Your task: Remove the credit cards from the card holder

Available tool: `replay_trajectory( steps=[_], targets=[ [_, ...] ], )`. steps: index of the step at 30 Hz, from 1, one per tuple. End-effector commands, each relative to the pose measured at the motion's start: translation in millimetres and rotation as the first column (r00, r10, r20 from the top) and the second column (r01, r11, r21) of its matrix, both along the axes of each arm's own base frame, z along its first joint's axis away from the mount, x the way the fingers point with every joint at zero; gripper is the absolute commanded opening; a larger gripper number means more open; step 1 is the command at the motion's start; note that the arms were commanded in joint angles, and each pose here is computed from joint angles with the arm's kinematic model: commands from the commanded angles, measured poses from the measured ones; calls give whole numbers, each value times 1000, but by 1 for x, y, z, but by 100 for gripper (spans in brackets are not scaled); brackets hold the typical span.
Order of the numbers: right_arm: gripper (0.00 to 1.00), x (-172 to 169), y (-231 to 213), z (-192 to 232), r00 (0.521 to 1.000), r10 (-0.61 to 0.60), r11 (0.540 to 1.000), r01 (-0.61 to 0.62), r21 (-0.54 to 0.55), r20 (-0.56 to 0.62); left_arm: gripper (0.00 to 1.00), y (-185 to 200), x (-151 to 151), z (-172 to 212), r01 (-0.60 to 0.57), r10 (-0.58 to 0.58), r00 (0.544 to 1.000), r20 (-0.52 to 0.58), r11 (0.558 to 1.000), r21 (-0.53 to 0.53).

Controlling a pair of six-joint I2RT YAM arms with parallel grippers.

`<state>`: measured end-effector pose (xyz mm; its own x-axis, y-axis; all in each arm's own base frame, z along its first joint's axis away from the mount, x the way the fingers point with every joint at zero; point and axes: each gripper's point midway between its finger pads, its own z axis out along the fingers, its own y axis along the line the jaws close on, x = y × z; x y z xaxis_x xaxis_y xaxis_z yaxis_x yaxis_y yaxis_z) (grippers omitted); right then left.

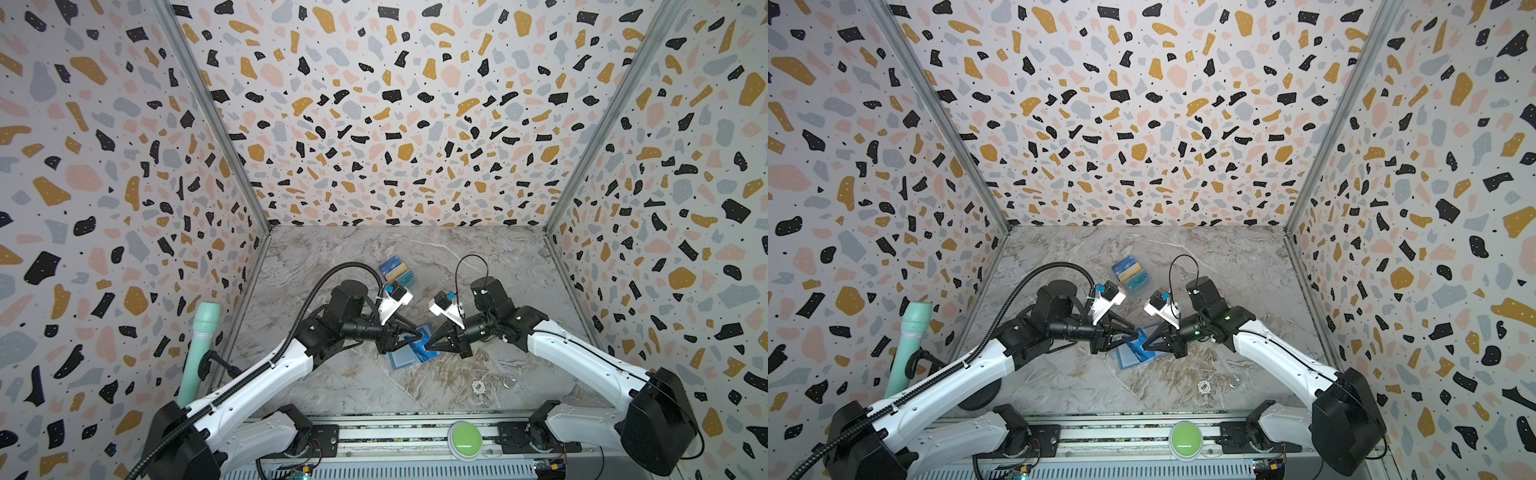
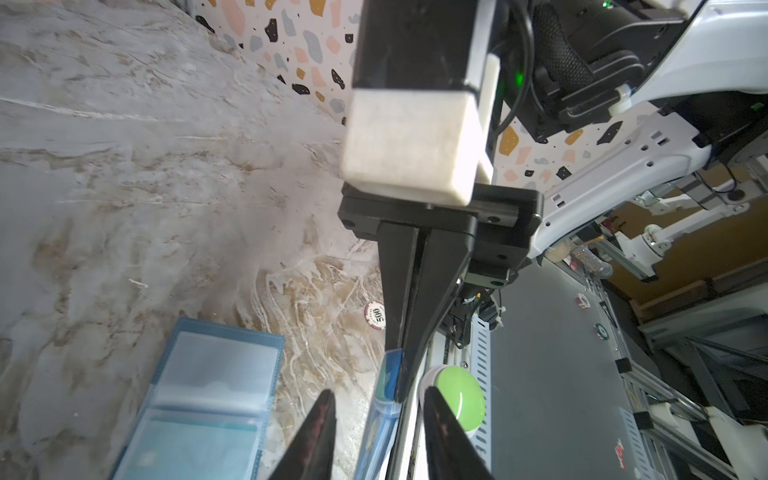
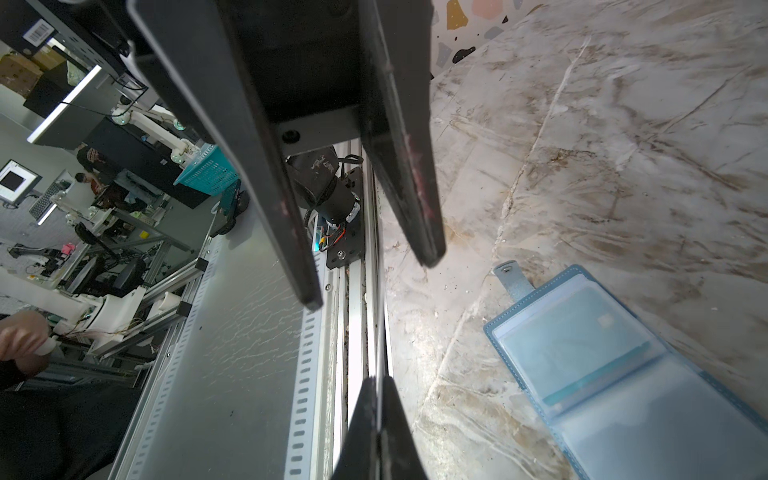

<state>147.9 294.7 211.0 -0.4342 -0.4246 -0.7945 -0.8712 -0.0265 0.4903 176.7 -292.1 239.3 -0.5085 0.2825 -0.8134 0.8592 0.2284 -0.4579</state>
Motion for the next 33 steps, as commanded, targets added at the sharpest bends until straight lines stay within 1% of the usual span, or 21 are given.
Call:
replay_trajectory(
  steps=[1,4,9,12,17,19,23,25,29,31,33],
  targets=[
    [0,-2,5,19,997,43,998,-46,40,60,32,-1,-8,13,59,-59,998,16,998,-30],
    [0,0,7,18,997,44,998,-46,33,63,24,-1,-9,14,61,-61,998,13,998,-31],
    [0,2,7,15,997,36,999,-37,20,69,15,-1,-9,11,63,-63,998,4,998,-28],
    [0,7,6,12,996,12,1000,-12,3,86,11,-2,-8,11,59,-59,998,2,998,-29],
    [10,9,3,12,993,-16,1000,17,-7,118,3,-2,-2,15,16,-16,1000,4,999,-52],
    [16,12,3,14,991,-31,999,32,-6,132,0,-2,0,19,-1,1,1000,9,998,-71],
    [32,26,-1,13,983,-107,994,110,-13,149,0,-1,9,23,-56,57,998,13,995,-86],
    [41,35,-6,15,978,-148,989,149,3,146,0,-1,13,26,-77,79,997,14,992,-99],
    [64,47,-18,26,962,-237,970,227,82,134,0,3,26,36,-162,167,986,19,975,-149],
    [72,47,-23,37,956,-263,959,244,148,128,0,7,35,44,-219,229,973,29,957,-191],
    [78,42,-24,44,954,-275,945,246,215,117,0,11,42,53,-271,288,957,37,932,-242]
  ],
)
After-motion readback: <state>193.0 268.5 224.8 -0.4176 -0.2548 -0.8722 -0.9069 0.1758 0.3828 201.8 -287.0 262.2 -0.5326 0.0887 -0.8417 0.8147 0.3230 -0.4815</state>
